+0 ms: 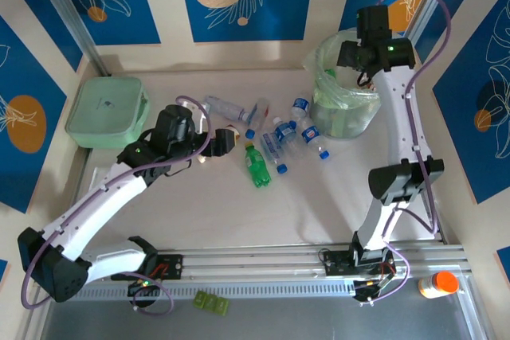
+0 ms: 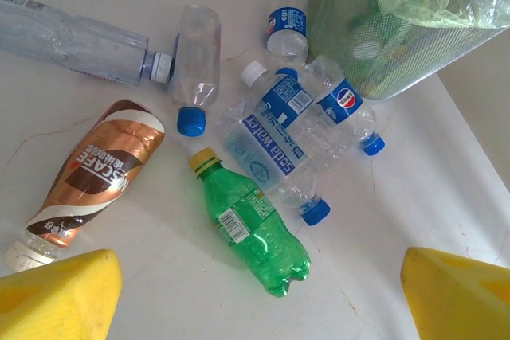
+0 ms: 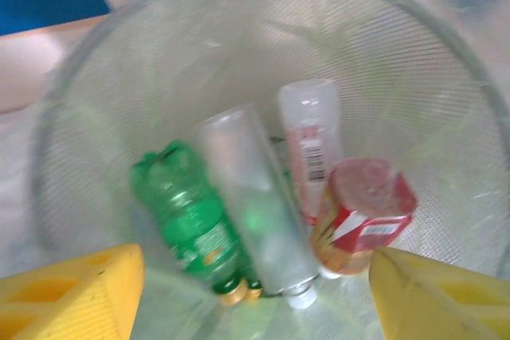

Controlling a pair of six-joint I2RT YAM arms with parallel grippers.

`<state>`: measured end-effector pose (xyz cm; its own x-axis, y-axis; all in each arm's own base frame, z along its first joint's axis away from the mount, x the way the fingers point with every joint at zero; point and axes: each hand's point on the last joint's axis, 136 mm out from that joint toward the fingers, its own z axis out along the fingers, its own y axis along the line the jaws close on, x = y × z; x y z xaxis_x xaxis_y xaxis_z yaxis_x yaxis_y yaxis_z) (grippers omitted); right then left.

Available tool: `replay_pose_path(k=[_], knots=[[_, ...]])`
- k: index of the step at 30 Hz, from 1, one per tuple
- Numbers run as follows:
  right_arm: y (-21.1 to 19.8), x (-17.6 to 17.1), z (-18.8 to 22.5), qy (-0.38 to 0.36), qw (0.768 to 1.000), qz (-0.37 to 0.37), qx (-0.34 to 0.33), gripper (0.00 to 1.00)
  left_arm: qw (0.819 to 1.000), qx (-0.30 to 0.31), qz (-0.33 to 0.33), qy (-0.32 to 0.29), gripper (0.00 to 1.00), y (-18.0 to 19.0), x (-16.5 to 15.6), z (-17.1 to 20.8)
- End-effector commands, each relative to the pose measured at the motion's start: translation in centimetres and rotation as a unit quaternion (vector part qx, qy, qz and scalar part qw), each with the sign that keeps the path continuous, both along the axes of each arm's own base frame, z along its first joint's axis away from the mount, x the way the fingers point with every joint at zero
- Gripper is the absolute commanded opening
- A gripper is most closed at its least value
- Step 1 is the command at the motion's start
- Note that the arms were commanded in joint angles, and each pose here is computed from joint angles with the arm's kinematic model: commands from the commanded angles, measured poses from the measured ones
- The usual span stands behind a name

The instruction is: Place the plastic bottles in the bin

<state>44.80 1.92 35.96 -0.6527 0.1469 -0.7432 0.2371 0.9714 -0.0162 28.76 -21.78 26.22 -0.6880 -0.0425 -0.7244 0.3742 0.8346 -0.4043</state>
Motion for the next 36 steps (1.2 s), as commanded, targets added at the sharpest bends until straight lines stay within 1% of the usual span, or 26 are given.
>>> replay_pose_path(k=[1, 5, 9, 11, 14, 16, 17, 19, 20, 22, 25, 27, 30, 31, 36], knots=[[3.9, -2.2, 2.4, -0.043, 0.997, 0.058, 0.012, 0.74, 1.0, 0.008, 0.012, -0.022, 0.9, 1.1, -0.1, 0.8], [7.5, -6.0, 2.4, -0.053, 0.99, 0.118, 0.049, 0.7, 0.999, 0.015, 0.012, -0.031, 0.9, 1.4, -0.2, 1.0], [10.6, -10.6, 0.6, -0.041, 0.98, 0.182, 0.076, 0.69, 1.0, 0.026, 0.003, -0.01, 0.9, 1.1, -0.3, 0.3], [11.6, -12.8, -1.1, -0.024, 0.974, 0.205, 0.097, 0.7, 1.0, 0.028, 0.004, 0.007, 0.9, 0.9, -0.3, 0.0], [11.5, -15.3, -4.0, 0.007, 0.973, 0.191, 0.133, 0.71, 0.999, 0.009, 0.024, 0.046, 0.9, 0.4, -0.2, -0.6], [11.9, -17.0, -6.1, 0.027, 0.968, 0.196, 0.153, 0.71, 0.996, -0.01, 0.042, 0.079, 0.88, -0.2, -0.1, -1.6], [12.4, -17.8, -6.6, 0.031, 0.964, 0.21, 0.162, 0.71, 0.995, -0.018, 0.044, 0.091, 0.88, -0.8, -0.1, -2.1], [14.0, -19.8, -8.0, 0.037, 0.947, 0.26, 0.183, 0.7, 0.991, -0.023, 0.054, 0.123, 0.87, -2.0, 0.0, -3.7], [14.2, -20.6, -8.5, 0.039, 0.944, 0.267, 0.19, 0.7, 0.988, -0.022, 0.064, 0.138, 0.87, -2.3, 0.2, -4.5], [14.3, -21.8, -9.3, 0.05, 0.939, 0.273, 0.204, 0.69, 0.977, -0.013, 0.102, 0.186, 0.86, -2.7, 0.7, -6.7], [14.3, -23.1, -9.7, 0.049, 0.933, 0.278, 0.223, 0.68, 0.964, -0.005, 0.123, 0.237, 0.85, -4.2, 1.3, -9.2], [14.2, -23.6, -9.8, 0.04, 0.93, 0.281, 0.233, 0.68, 0.958, -0.007, 0.133, 0.254, 0.85, -5.1, 1.8, -10.9], [13.8, -24.3, -10.2, 0.031, 0.929, 0.279, 0.24, 0.68, 0.951, -0.027, 0.144, 0.272, 0.84, -6.4, 2.9, -13.2], [13.6, -24.6, -10.3, 0.031, 0.929, 0.278, 0.241, 0.68, 0.95, -0.035, 0.14, 0.277, 0.83, -7.1, 3.2, -13.6], [13.0, -25.4, -11.4, 0.04, 0.931, 0.274, 0.24, 0.69, 0.951, -0.04, 0.123, 0.282, 0.83, -9.2, 5.1, -16.0]])
